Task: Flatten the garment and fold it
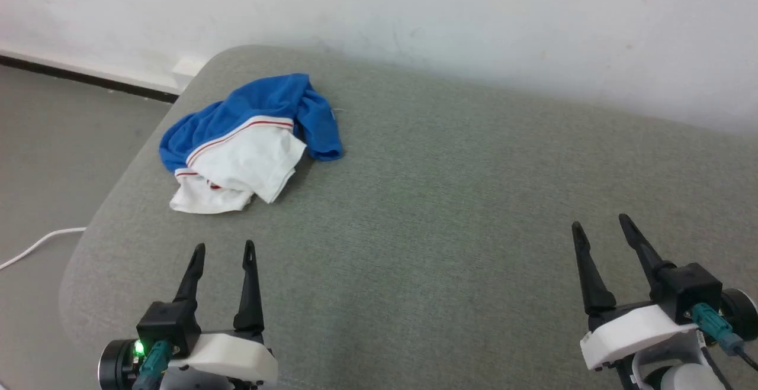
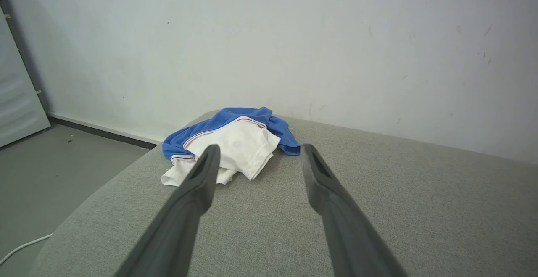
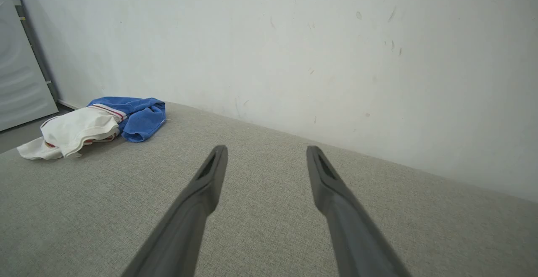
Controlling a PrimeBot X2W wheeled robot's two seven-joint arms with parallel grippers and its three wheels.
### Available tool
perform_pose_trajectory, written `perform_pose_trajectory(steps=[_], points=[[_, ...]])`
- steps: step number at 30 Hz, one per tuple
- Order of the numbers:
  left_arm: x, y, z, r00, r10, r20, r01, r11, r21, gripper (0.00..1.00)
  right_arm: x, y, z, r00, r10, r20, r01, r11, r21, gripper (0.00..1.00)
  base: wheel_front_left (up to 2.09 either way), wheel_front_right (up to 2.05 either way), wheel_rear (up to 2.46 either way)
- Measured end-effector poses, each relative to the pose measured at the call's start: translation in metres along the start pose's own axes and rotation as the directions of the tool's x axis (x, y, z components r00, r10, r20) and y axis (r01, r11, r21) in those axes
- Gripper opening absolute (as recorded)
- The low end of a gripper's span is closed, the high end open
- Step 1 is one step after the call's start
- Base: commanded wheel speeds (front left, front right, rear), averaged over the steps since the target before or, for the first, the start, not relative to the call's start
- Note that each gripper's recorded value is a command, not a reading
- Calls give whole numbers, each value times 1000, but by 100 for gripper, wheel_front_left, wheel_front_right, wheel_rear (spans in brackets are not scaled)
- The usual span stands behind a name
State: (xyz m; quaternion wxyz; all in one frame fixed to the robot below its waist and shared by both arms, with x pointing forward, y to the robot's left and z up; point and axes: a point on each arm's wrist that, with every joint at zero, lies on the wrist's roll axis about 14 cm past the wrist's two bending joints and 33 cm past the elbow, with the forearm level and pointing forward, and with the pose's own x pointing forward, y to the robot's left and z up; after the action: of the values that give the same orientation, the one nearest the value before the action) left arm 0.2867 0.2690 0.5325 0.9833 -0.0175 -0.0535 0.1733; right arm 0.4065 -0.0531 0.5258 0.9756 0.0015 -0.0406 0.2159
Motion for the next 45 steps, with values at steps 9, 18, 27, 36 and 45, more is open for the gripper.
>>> perform_pose_trajectory(steps=[9,18,27,36,45], points=[[-16,21,-1,998,68,3,-68,998,-5,100,12,29,-4,996,88,1,-88,996,10,100,0,0,0],[-30,40,2,991,130,21,-129,992,-10,100,20,54,-9,987,162,-2,-162,986,26,100,0,0,0],[-49,57,1,982,190,23,-190,982,-17,100,26,78,-8,974,227,12,-228,973,37,100,0,0,0],[-59,67,4,972,230,42,-229,973,-29,100,30,92,-9,964,266,19,-266,963,47,100,0,0,0],[-69,76,5,962,266,55,-265,964,-37,100,34,102,-10,955,294,30,-295,954,59,100,0,0,0]])
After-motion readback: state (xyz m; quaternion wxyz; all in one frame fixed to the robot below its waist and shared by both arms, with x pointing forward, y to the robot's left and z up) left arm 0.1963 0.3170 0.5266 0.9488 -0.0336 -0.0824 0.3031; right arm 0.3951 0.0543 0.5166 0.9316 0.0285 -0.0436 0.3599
